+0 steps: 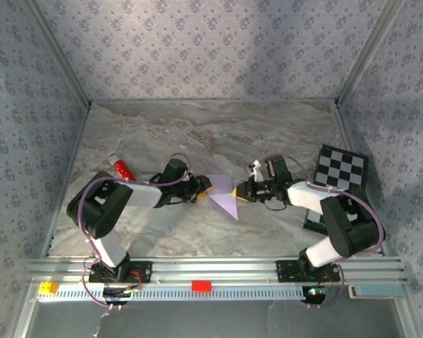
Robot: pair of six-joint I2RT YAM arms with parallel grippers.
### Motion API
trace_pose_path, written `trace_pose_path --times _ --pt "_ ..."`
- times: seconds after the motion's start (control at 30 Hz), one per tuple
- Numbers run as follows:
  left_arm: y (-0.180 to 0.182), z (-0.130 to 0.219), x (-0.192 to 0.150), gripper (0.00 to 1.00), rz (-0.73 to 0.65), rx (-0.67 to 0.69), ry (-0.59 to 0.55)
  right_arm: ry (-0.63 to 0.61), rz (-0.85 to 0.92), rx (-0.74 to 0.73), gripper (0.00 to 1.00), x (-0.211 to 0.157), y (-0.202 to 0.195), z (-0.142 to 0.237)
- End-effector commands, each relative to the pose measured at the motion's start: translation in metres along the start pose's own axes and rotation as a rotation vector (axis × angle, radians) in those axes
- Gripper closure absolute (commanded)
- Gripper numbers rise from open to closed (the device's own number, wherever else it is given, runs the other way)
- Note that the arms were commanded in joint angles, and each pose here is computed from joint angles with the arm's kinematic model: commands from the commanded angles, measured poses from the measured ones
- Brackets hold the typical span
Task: Fold a paper plane with a square sheet of paper (pick it up from the middle)
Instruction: Fourth fold the wing at the center of the table.
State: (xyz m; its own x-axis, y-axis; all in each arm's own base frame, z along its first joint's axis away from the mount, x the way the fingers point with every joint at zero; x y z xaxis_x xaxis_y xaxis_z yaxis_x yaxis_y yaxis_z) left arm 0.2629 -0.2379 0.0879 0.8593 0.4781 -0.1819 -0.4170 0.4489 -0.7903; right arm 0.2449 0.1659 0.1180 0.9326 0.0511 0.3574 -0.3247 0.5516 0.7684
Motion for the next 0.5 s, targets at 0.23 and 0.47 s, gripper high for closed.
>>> trace_pose_path --times 0.23,0.47 --pt "-0.018 -0.0102 0.0039 0.68 -0.002 -0.087 0.034 0.002 -0.016 0.02 0.99 -0.0026 -0.0019 0.0055" --pt "-0.0213 -0.009 0.0051 0.82 0.002 -0.099 0.022 0.011 -0.004 -0.009 0.97 -0.0049 -0.0064 0.0052"
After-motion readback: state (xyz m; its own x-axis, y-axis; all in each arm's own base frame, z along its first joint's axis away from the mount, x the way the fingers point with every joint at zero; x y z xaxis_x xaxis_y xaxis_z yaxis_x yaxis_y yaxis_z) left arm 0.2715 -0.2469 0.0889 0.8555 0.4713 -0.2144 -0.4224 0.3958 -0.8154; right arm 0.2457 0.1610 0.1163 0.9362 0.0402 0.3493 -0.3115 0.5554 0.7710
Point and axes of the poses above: each hand's point on the last joint's axis, 136 mm out from that joint toward the fingers, its own z axis back along the fingers, its own y axis along the line the jaws close on, x = y × z, the point moved 8 cm from there along z, back along the fingers, and after that the axes turned 12 degrees about z, right-handed, at the moved point
